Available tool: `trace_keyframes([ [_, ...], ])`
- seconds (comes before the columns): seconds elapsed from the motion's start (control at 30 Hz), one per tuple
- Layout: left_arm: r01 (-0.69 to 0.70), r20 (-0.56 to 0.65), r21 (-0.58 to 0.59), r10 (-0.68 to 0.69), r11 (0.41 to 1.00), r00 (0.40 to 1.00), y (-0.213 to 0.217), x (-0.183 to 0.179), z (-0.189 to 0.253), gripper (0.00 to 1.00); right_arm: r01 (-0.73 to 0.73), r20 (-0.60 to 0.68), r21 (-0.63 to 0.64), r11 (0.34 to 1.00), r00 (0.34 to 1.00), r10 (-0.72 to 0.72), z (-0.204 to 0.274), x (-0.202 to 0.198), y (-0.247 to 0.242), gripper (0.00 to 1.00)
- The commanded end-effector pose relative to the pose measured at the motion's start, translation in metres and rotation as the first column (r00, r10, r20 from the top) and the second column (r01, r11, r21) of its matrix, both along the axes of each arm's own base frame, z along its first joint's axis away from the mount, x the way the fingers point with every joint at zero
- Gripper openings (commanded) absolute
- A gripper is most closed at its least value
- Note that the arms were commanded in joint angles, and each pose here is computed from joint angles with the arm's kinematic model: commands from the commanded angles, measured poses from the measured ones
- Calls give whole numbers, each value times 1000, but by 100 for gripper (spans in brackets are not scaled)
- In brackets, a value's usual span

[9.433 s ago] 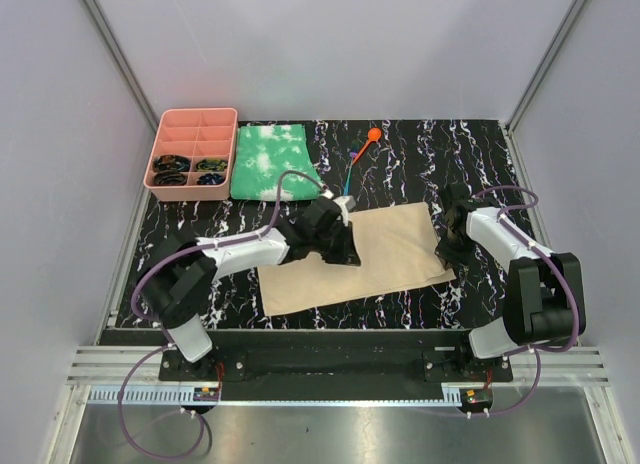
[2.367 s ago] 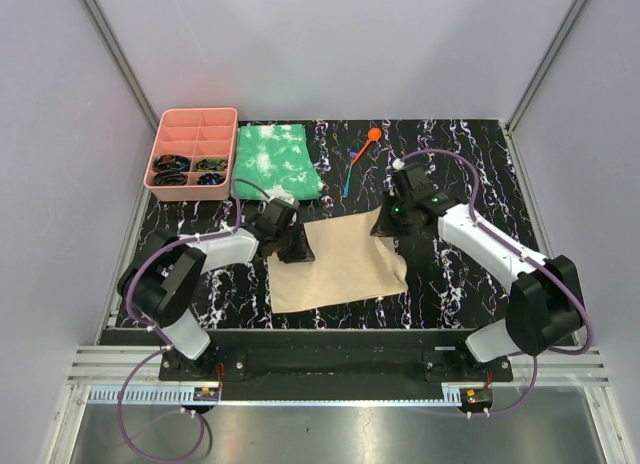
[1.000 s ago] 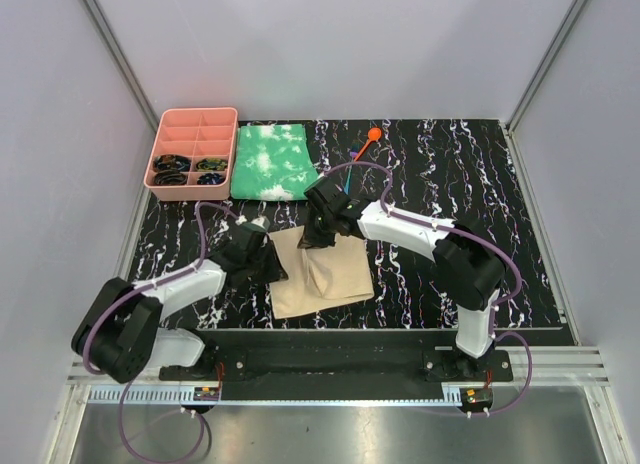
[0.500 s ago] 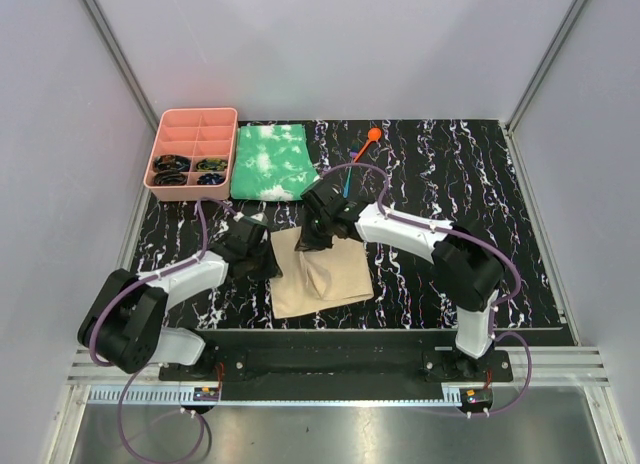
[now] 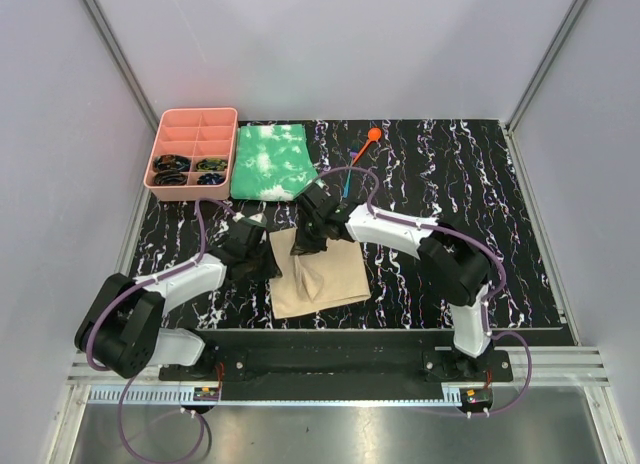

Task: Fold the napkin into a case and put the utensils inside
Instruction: Fold the rectangle-folded napkin at the center of the board.

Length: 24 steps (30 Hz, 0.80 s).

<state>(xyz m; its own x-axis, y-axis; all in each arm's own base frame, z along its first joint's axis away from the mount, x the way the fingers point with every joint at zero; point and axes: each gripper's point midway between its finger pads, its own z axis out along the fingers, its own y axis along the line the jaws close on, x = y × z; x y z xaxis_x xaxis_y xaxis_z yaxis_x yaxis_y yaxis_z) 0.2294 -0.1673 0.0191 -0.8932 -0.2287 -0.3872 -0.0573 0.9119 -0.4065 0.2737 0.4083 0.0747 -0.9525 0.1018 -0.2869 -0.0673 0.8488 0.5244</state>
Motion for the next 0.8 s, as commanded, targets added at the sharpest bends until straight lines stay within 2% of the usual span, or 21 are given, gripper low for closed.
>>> trace_keyframes([
  [0.0,-2,59,4,2,1000,998,2,9,8,13,-38,-1,55,998,999,38,9,-2,20,0],
  [0.47,-7,46,6,6,1000,999,2,7,0,11,-105,-41,61,993,993,108,-8,-17,39,0],
  [0.77,-11,32,10,11,1000,999,2,6,-8,11,-114,-9,78,990,993,115,10,-25,41,0],
])
